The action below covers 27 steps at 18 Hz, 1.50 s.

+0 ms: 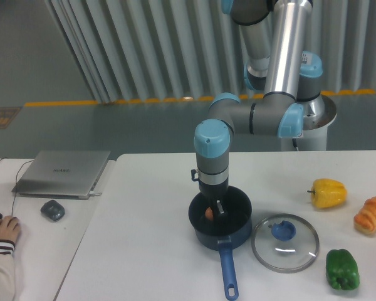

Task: Place the egg in the pot
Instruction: 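Lower the egg into the saucepan and open the gripper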

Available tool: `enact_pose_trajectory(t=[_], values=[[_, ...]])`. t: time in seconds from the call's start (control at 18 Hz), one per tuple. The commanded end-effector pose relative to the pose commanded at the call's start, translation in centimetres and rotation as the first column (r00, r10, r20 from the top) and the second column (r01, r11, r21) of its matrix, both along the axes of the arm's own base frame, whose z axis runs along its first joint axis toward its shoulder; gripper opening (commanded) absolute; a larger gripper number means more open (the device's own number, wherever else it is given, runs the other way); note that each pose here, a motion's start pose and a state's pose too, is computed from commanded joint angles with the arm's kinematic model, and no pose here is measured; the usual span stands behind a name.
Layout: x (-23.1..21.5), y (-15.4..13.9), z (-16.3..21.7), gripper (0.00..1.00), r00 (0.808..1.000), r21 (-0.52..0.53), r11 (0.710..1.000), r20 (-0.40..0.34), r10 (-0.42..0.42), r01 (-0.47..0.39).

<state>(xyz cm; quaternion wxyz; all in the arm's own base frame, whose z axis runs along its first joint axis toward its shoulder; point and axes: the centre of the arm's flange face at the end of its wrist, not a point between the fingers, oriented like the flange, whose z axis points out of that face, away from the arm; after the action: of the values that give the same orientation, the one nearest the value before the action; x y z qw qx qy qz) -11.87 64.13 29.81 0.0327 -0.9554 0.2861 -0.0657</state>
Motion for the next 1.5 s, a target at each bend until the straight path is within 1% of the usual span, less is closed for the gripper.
enact_pose_trajectory(t=[0.28, 0.39, 1.11, 1.17, 1.22, 1.44, 1.5], values=[[0.0, 0.0, -0.1, 0.37, 1.0, -0.001, 1.0, 0.001, 0.0, 0.0], [-0.1, 0.1, -0.8, 0.37, 1.0, -0.012, 1.0, 0.003, 0.0, 0.0], [0.6, 0.2, -1.0, 0.38, 1.0, -0.022, 1.0, -0.012, -0.013, 0.013], [0.6, 0.2, -1.0, 0.41, 1.0, -0.022, 1.0, -0.012, -0.013, 0.013], [0.6, 0.2, -1.0, 0.47, 1.0, -0.022, 1.0, -0.012, -0.015, 0.014], [0.5, 0.1, -1.2, 0.49, 0.999, -0.035, 0.999, -0.031, -0.018, 0.017], [0.7, 0.1, -1.4, 0.53, 0.999, -0.039, 0.999, -0.029, -0.021, 0.02]])
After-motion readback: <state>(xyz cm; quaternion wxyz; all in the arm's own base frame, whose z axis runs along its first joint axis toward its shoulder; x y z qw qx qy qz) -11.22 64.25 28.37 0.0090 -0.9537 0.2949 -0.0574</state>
